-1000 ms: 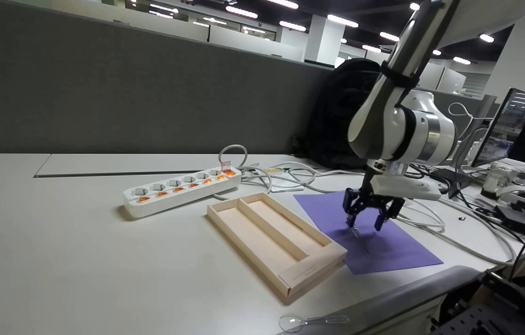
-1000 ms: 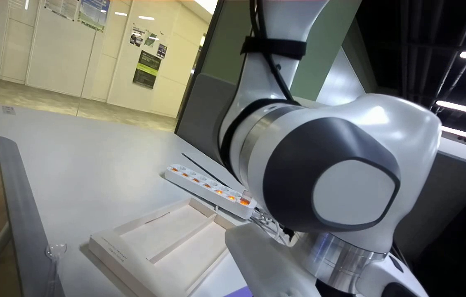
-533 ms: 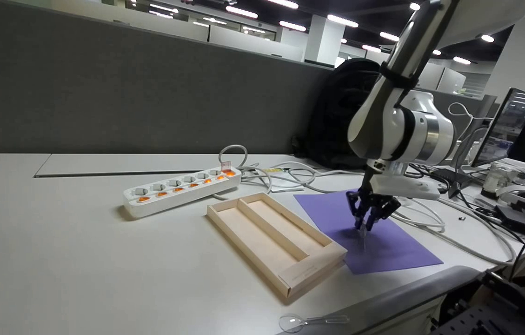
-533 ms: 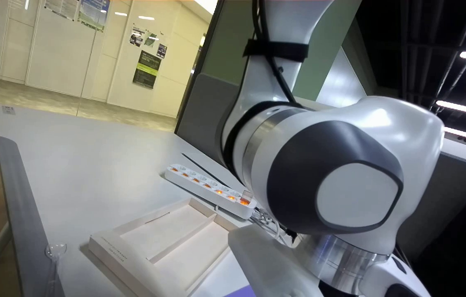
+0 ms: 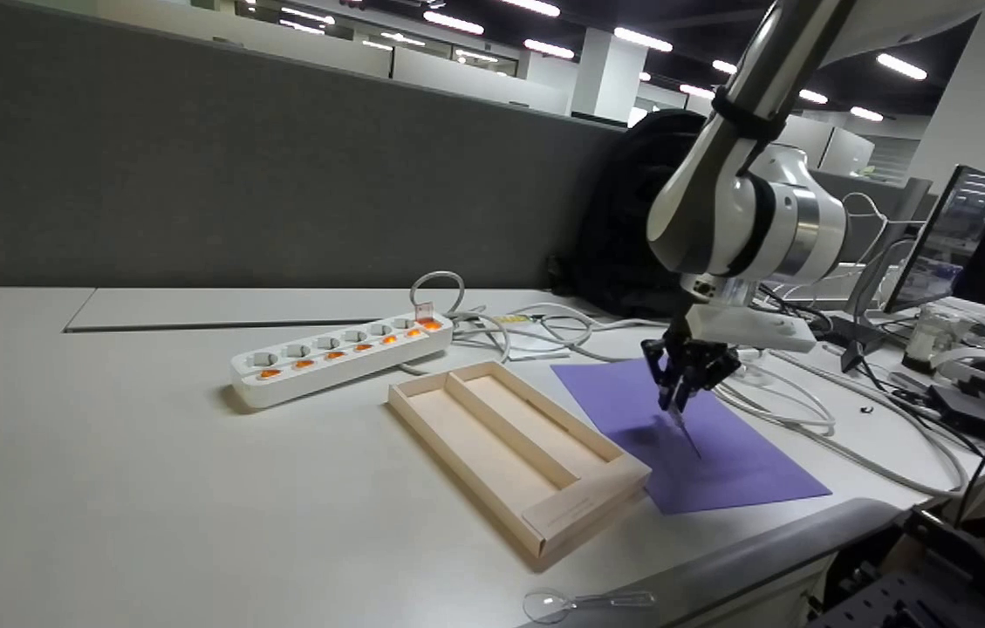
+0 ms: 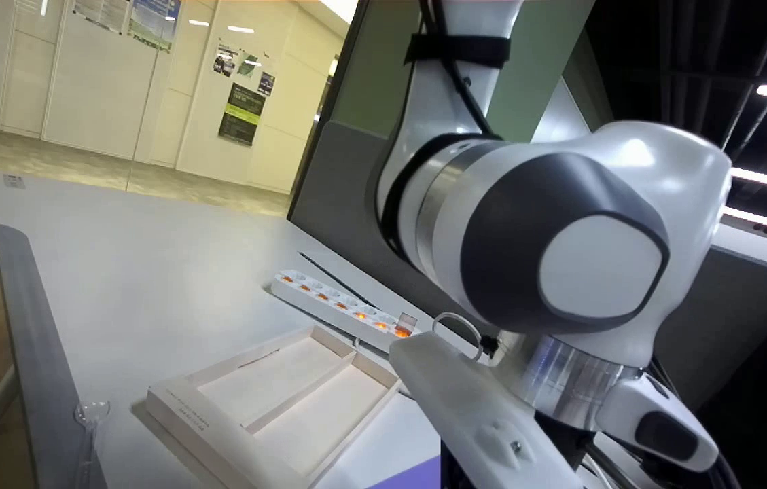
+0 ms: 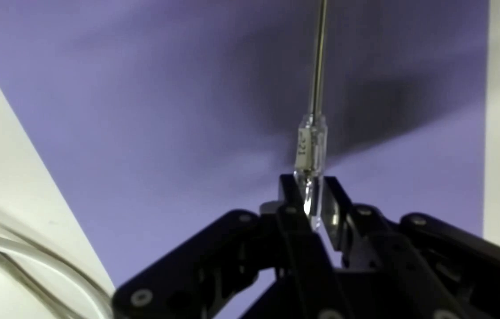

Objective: Put the silver object in the right compartment of the box

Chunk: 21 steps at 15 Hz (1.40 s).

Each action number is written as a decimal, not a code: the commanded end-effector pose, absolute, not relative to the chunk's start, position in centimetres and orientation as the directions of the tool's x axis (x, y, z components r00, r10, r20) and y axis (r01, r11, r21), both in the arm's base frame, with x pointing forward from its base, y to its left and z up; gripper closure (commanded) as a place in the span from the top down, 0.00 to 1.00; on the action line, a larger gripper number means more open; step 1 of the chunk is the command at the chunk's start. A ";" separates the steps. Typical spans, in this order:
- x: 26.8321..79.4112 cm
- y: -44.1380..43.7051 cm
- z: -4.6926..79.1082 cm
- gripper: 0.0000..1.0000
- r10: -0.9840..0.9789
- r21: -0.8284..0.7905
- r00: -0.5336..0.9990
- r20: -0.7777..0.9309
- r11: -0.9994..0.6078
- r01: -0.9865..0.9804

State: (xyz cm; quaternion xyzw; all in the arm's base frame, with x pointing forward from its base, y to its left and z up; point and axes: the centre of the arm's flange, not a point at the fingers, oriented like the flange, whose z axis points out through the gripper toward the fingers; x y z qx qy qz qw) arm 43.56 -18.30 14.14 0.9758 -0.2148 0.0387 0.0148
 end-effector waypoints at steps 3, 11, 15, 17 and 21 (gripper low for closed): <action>46.0 -12.8 17.9 0.04 -0.354 -0.009 0.935 -0.011 -0.935 -0.354; 46.8 -3.8 15.0 0.04 -0.194 -0.020 0.979 -0.066 -0.980 -0.196; 46.3 -1.0 12.9 0.04 -0.132 -0.018 0.987 -0.095 -0.991 -0.134; 46.1 -0.4 12.4 0.04 -0.114 -0.013 0.989 -0.097 -0.993 -0.116; 46.2 -0.4 12.4 0.43 -0.103 -0.013 0.990 -0.092 -0.994 -0.104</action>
